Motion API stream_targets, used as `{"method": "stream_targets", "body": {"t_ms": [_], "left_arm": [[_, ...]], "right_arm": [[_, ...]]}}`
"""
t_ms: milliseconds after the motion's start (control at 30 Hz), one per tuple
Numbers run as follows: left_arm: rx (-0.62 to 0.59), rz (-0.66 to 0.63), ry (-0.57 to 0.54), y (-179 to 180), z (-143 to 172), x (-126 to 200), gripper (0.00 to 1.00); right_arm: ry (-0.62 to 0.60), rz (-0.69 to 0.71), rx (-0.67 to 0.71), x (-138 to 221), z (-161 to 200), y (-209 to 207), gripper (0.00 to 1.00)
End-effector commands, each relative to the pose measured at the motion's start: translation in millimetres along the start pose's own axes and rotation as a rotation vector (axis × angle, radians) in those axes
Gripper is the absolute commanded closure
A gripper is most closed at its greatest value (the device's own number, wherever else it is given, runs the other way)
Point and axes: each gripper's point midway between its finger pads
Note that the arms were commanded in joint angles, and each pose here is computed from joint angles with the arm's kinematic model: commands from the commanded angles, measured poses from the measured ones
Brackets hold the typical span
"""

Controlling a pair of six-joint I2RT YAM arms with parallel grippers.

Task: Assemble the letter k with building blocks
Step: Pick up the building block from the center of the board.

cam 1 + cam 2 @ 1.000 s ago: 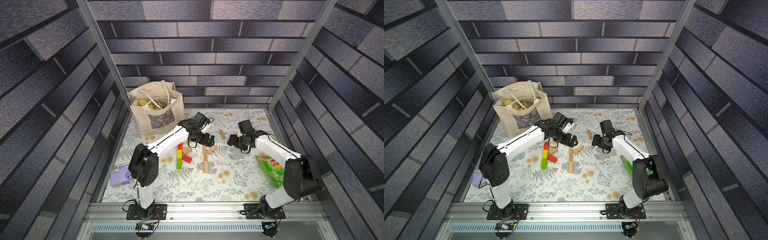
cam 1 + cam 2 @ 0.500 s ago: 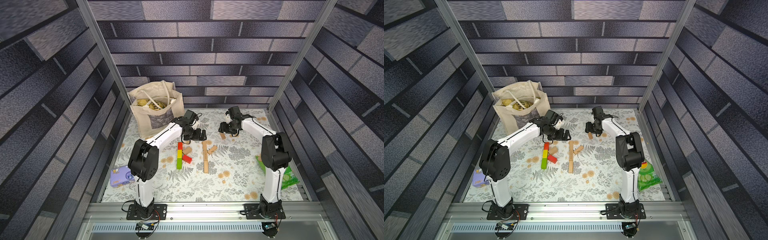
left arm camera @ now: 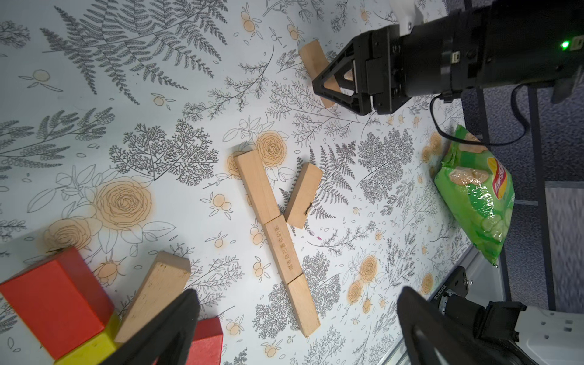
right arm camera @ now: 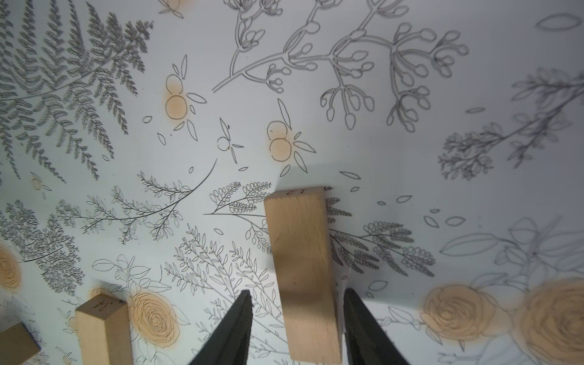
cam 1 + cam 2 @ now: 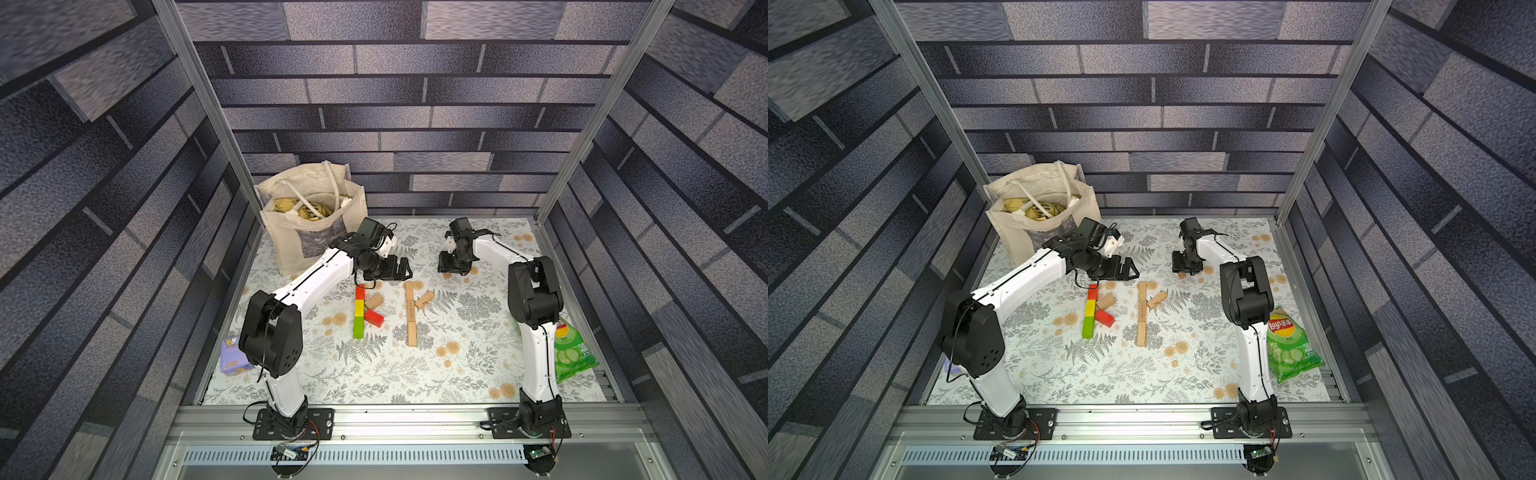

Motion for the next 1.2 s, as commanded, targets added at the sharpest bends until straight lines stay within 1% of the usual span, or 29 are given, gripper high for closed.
{"method": "stream_targets", "body": {"t_ms": [0,133,300,400,567,700,733,767,867,933,1033,1100,1167], "left_arm": [[-0.011,0.002,0.008,3.4,7.0,5.6,0.0],[-0.002,-0.003,-0.008,7.3,8.2,5.5,0.0],[0.004,-0.004,-0.026,8.6,8.3,8.2,0.0],[0.003,-0.002,-0.028,7.6,9.7,11.0,0.0],[-0.002,0.016,-0.027,6.6,17.3,13.2,0.0],[-0.001,0.033,-0.023,6.6,22.5,11.4,0.0],[-0.002,0.038,-0.023,5.7,23.5,12.0,0.0],[-0.006,0.044,-0.022,4.2,25.0,12.5,0.0],[-0.023,0.06,-0.014,-0.6,29.9,16.3,0.0],[-0.031,0.069,-0.006,-1.6,34.2,18.0,0.0],[-0.031,0.123,0.039,-6.2,45.0,20.5,0.0],[-0.035,0.148,0.078,-11.3,52.3,23.2,0.0],[-0.041,0.139,0.102,-12.6,57.9,27.0,0.0]], "right_arm": [[0.062,0.01,0.004,-10.7,13.1,-6.7,0.56],[0.095,0.033,0.008,-15.0,21.8,-11.5,0.68],[0.138,0.059,0.016,-17.2,33.2,-16.4,0.88],[0.145,0.096,0.018,-11.5,37.5,-21.9,1.0],[0.118,0.132,0.028,10.1,42.5,-24.6,1.0],[0.088,0.146,0.036,34.5,46.3,-22.0,1.0],[0.081,0.144,0.038,40.7,47.8,-20.6,1.0],[0.047,0.141,0.04,55.7,45.8,-17.1,1.0],[0.003,0.092,0.054,79.9,52.1,-3.3,1.0],[0.0,0.037,0.067,91.0,63.2,9.7,1.0],[0.052,-0.046,0.088,95.0,93.2,33.8,1.0],[0.096,-0.036,0.115,93.3,117.2,45.3,1.0],[0.14,-0.013,0.148,91.7,141.6,56.8,1.0]]}}
Point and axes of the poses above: each gripper's point midway between its finger pads, its own x axis back along the fingers, its own y axis along the line the jaws close on, z = x × y, and after that the axes turned 11 degrees about x, right-handed
